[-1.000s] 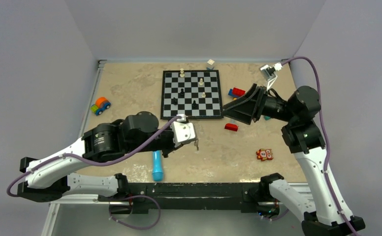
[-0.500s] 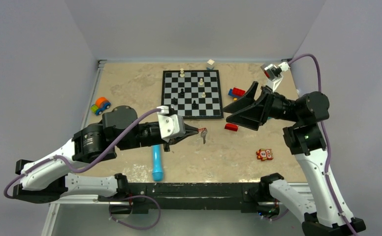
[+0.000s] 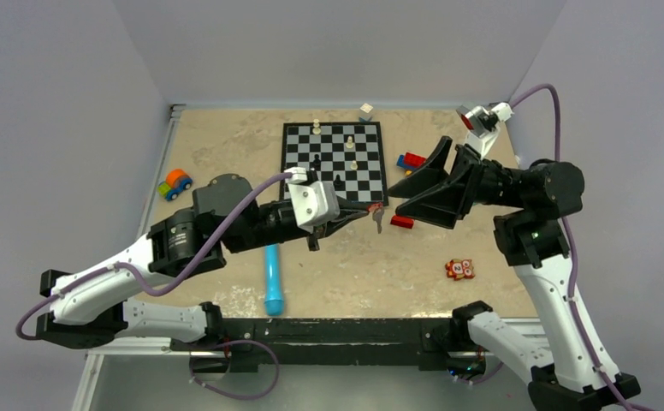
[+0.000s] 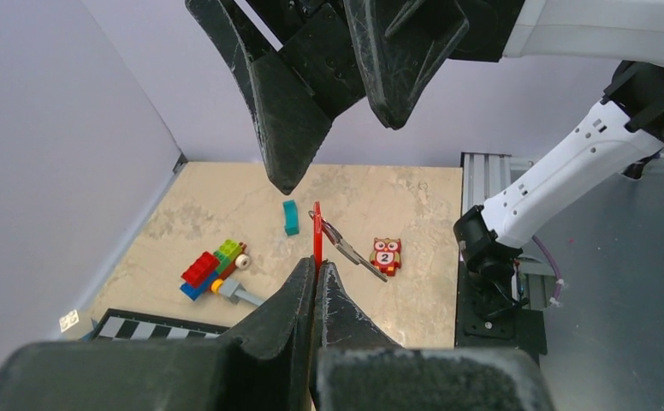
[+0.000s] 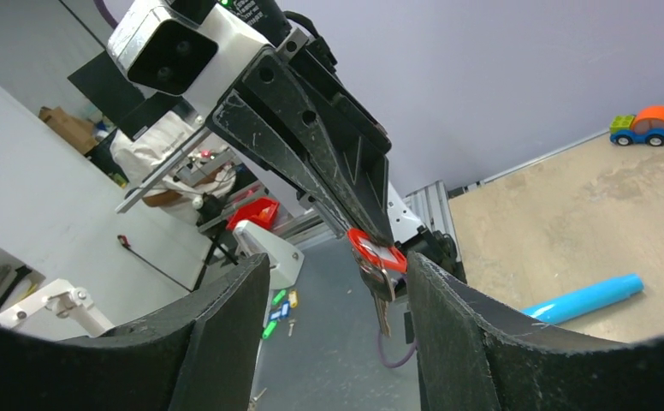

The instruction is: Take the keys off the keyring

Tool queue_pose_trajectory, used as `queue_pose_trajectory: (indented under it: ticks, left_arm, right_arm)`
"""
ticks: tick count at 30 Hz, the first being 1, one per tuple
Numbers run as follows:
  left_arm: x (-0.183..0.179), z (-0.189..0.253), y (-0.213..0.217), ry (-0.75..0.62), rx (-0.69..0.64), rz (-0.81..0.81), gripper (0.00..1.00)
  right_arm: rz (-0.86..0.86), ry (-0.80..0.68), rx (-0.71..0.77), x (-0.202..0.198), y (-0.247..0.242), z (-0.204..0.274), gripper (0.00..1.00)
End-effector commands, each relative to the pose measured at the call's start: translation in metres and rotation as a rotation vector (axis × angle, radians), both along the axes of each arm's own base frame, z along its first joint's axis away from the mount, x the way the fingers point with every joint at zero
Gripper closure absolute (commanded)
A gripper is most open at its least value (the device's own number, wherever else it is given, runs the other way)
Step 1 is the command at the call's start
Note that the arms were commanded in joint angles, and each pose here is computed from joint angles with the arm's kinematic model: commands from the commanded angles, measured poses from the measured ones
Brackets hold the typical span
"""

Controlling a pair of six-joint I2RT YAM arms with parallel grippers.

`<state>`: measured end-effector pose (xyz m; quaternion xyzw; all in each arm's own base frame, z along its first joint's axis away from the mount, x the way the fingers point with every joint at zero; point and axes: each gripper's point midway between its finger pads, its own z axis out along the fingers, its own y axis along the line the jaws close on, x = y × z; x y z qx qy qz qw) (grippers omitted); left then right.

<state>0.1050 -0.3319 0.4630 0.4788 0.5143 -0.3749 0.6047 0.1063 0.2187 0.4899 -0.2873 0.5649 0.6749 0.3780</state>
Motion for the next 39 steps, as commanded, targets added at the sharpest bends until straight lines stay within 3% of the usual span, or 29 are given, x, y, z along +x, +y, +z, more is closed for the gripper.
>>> queue_pose_trajectory:
  ticks: [1, 16, 30, 39]
  left_arm:
    - [0.006, 0.045, -0.001, -0.029, -0.143, 0.029, 1.00]
    - [0.013, 0.065, -0.001, -0.057, -0.206, 0.066, 1.00]
    - [0.016, 0.064, -0.007, -0.062, -0.208, 0.069, 1.00]
    - [0.016, 0.059, -0.006, -0.048, -0.194, 0.075, 1.00]
  right_arm:
    - [0.036, -0.071, 0.019, -0.011, 0.000, 0.016, 0.38]
    - [0.023, -0.047, 0.013, 0.000, 0.004, 0.010, 0.47]
    - [0.025, -0.038, 0.017, 0.000, 0.008, 0.011, 0.80]
    - [0.005, -0.018, -0.004, 0.003, 0.008, 0.006, 0.95]
